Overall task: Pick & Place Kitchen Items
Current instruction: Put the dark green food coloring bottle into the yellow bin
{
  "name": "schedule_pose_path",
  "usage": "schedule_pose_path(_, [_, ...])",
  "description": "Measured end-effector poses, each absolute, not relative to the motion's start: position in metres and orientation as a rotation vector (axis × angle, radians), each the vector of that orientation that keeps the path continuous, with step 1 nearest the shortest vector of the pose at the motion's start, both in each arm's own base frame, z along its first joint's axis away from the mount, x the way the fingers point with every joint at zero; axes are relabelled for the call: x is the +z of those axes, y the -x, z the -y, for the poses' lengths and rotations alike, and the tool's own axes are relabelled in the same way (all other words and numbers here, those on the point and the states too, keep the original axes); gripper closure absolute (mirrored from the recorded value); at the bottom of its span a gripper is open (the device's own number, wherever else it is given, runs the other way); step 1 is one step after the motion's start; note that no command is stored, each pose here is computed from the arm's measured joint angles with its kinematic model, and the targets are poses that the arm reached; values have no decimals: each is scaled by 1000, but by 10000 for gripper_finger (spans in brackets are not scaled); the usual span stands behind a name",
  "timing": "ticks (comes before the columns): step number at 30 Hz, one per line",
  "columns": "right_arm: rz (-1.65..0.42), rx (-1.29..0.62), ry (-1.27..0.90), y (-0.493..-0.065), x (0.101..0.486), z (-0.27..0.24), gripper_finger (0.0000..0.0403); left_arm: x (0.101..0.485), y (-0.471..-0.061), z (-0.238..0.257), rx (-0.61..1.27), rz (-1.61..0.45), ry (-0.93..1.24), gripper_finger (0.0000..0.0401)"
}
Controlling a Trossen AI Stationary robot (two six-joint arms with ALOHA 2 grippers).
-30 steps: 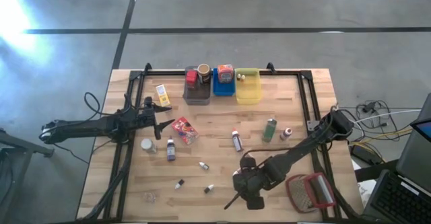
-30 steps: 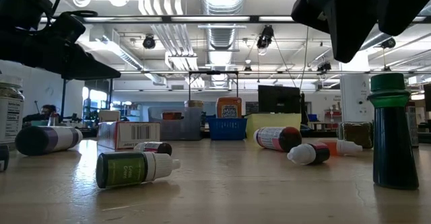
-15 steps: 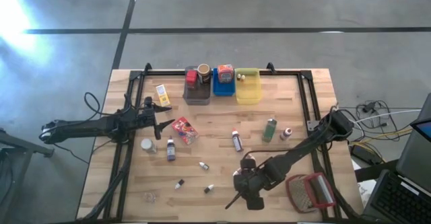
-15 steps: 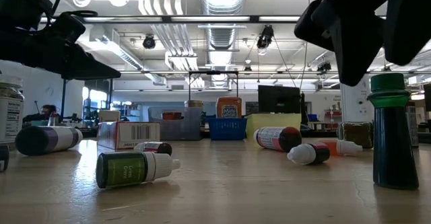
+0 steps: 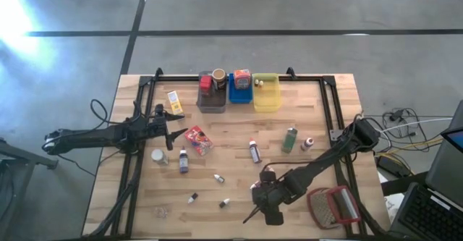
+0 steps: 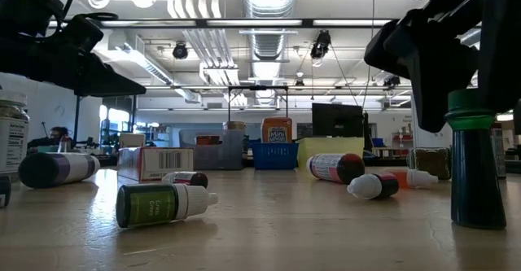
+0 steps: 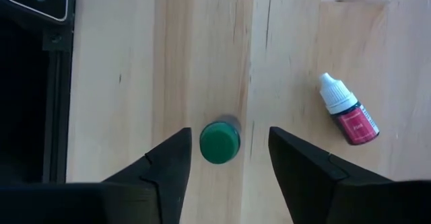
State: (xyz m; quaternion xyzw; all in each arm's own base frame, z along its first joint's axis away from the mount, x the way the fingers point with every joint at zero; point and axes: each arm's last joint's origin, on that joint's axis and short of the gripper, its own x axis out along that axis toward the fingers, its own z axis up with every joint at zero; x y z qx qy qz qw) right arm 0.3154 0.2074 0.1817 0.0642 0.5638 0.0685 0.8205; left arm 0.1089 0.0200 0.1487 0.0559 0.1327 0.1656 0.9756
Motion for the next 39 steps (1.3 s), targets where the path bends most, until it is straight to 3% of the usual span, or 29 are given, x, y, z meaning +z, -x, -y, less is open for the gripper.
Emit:
schedule_pose_path(27, [-1204, 164, -148, -315, 182, -208, 323, 149, -109, -20, 334, -267, -113, 140])
schedule_pose_path(39, [-1205, 168, -150, -315, 182, -208, 315, 149, -109, -20, 334, -268, -113, 140])
